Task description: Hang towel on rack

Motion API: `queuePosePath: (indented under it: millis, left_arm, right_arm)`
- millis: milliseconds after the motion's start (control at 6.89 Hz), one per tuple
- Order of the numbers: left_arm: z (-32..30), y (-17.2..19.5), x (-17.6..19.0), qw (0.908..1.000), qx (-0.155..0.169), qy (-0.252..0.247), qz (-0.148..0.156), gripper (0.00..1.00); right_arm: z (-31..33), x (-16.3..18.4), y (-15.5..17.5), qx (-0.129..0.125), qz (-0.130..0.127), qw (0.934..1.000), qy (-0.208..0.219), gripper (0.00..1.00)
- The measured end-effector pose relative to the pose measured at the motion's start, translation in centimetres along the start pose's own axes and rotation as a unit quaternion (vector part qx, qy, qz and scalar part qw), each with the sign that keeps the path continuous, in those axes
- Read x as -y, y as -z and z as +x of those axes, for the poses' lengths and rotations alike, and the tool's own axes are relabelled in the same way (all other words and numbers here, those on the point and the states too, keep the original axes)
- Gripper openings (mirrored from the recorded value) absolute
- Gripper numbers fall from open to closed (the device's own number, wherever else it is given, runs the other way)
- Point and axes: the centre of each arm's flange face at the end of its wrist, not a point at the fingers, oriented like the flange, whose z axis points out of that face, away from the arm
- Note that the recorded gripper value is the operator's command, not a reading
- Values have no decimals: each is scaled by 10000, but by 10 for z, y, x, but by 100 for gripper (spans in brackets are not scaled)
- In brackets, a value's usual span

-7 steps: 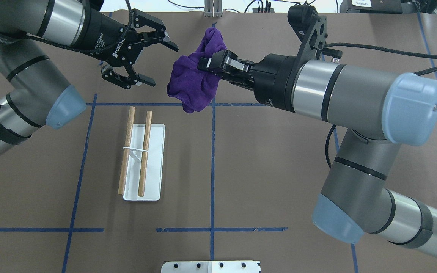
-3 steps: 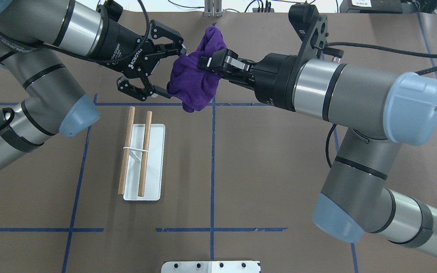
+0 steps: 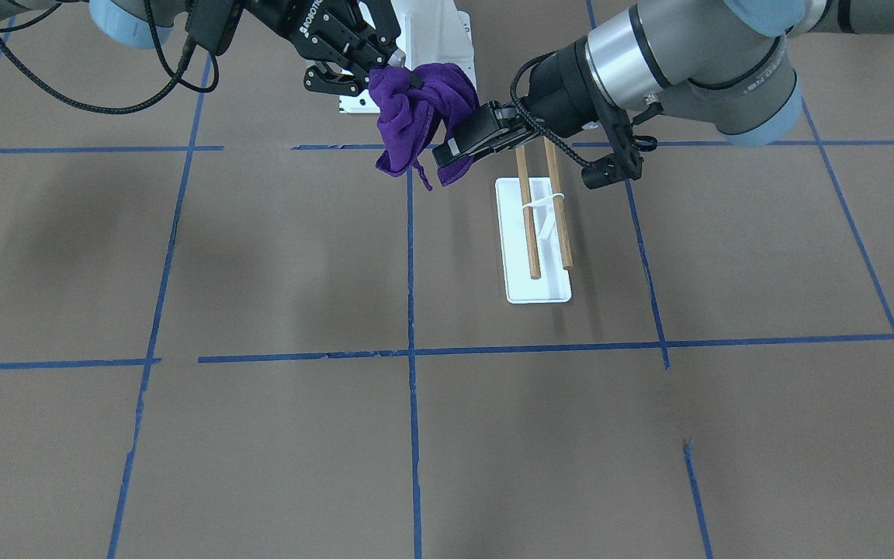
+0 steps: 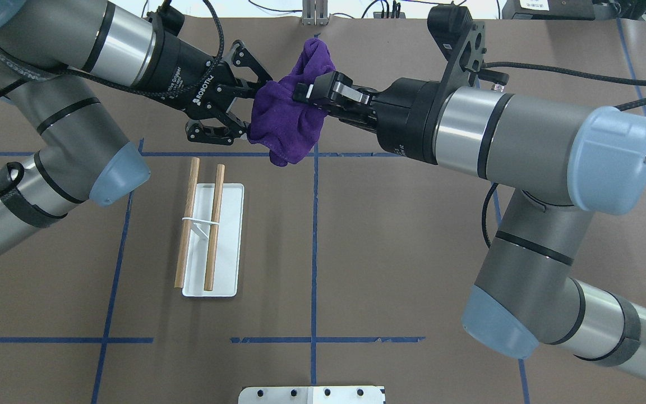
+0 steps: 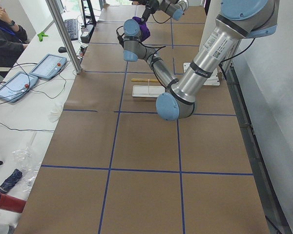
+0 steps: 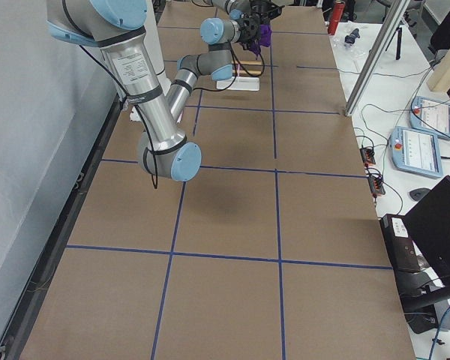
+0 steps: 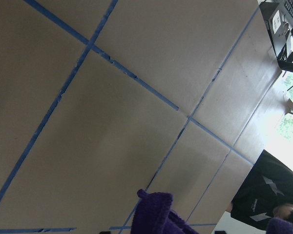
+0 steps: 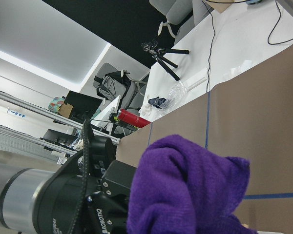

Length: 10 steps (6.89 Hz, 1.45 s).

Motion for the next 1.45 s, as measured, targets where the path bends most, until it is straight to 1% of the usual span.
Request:
queuePosePath:
  millis: [290, 435, 580, 1015, 1450]
  left_arm:
    - [0, 1, 1, 10000, 2, 15, 8, 0]
    - [0, 3, 2, 10000, -1, 25, 18, 0]
    - [1, 5, 3, 10000, -12, 28, 35, 0]
    - [1, 8, 4, 10000, 10, 42, 11, 0]
    - [2, 16, 7, 10000, 15, 55, 32, 0]
  right_arm:
    - [1, 0, 0, -7, -1, 10000, 2, 0]
    - [1, 0, 0, -9, -2, 10000, 3, 16]
    - [1, 0, 1, 15, 0, 10000, -6, 99]
    - [-2, 1, 4, 128, 17, 9998, -171, 100]
    - [-1, 3, 9, 136, 29, 9996, -231, 100]
